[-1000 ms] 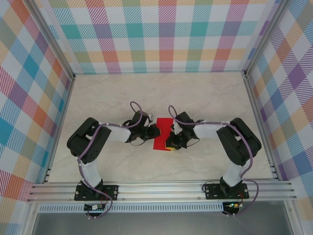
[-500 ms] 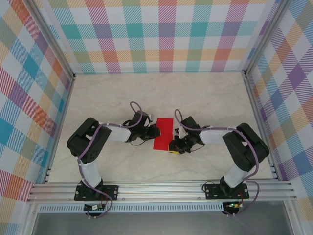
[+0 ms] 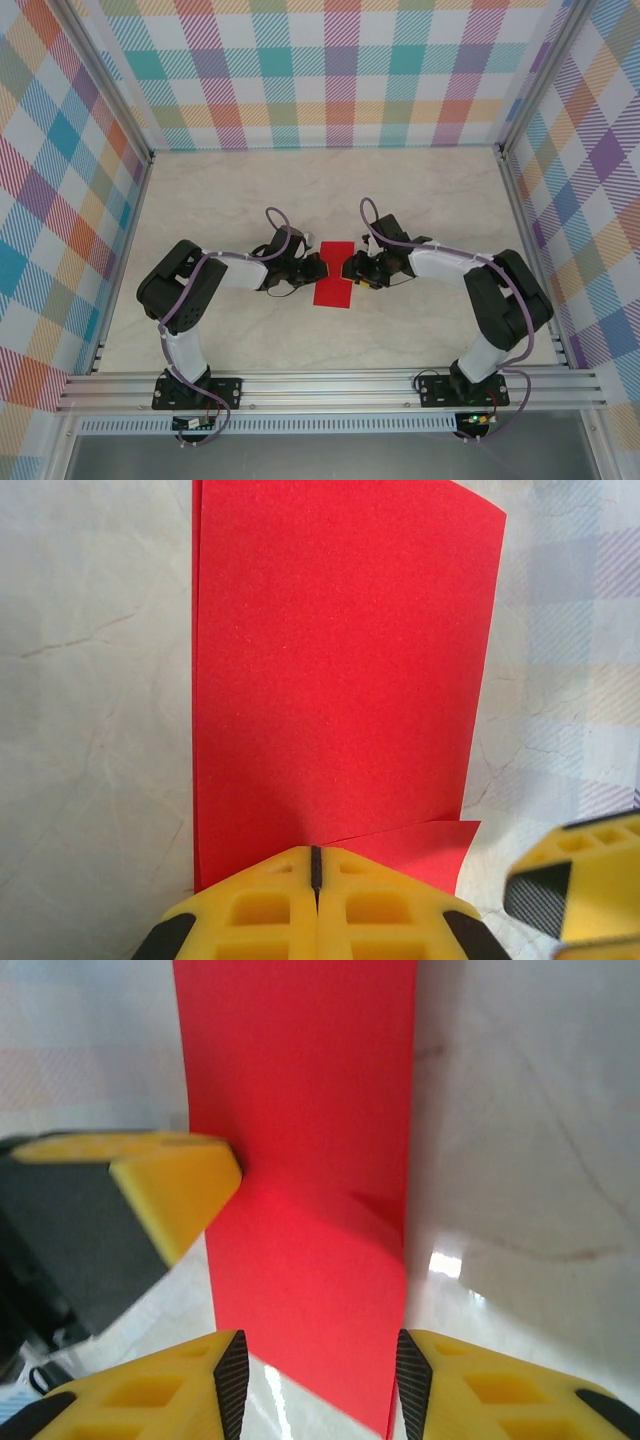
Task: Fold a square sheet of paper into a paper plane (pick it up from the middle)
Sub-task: Turn over the paper at the center of the table.
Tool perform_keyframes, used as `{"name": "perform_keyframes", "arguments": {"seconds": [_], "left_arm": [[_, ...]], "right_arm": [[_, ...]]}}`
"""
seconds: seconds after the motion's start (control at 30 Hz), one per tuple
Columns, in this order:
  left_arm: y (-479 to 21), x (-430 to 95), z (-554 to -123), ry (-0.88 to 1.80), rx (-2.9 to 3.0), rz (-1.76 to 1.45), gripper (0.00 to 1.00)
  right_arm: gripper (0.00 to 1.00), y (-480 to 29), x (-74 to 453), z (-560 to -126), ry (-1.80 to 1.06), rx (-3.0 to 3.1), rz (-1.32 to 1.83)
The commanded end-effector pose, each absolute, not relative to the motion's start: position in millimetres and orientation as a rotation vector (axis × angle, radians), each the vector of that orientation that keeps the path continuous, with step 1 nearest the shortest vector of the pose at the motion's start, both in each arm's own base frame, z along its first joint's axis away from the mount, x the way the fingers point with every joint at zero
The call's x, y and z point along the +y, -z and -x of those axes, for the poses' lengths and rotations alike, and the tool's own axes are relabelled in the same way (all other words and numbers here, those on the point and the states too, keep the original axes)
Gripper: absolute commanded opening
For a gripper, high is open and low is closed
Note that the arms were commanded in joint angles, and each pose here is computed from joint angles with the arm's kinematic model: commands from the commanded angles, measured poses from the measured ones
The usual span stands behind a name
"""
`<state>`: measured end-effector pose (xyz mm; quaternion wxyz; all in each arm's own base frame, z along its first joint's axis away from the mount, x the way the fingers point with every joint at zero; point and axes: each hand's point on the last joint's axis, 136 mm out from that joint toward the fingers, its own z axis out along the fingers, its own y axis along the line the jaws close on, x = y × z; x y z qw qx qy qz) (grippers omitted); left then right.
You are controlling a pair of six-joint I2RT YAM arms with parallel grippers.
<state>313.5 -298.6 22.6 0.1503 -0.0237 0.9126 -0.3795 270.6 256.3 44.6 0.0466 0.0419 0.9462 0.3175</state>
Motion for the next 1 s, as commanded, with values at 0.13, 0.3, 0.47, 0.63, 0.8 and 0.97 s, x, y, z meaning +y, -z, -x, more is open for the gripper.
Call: {"name": "perform_keyframes", "arguments": {"seconds": [0.13, 0.3, 0.47, 0.63, 0.8, 0.97], "left_arm": [[-19, -297, -308, 1.065, 2.652, 0.082, 0.01], [-20, -297, -309, 1.063, 2.649, 0.083, 0.01], [-20, -297, -308, 1.064, 2.650, 0.082, 0.01], [-23, -297, -309, 1.064, 2.641, 0.085, 0.01], [-28, -295, -311, 1.059, 2.625, 0.095, 0.01], [-38, -296, -314, 1.083, 2.593, 0.113, 0.01]], "right_arm": [[0.46, -25, 255, -278, -0.919, 2.932, -0.196], [0.37, -27, 270, -278, -1.070, 2.900, -0.183], [0.33, -26, 271, -277, -1.091, 2.894, -0.197], [0.34, -24, 271, -276, -1.093, 2.894, -0.195], [0.38, -23, 268, -275, -1.082, 2.888, -0.198], [0.38, -17, 268, -270, -1.126, 2.876, -0.178]]}}
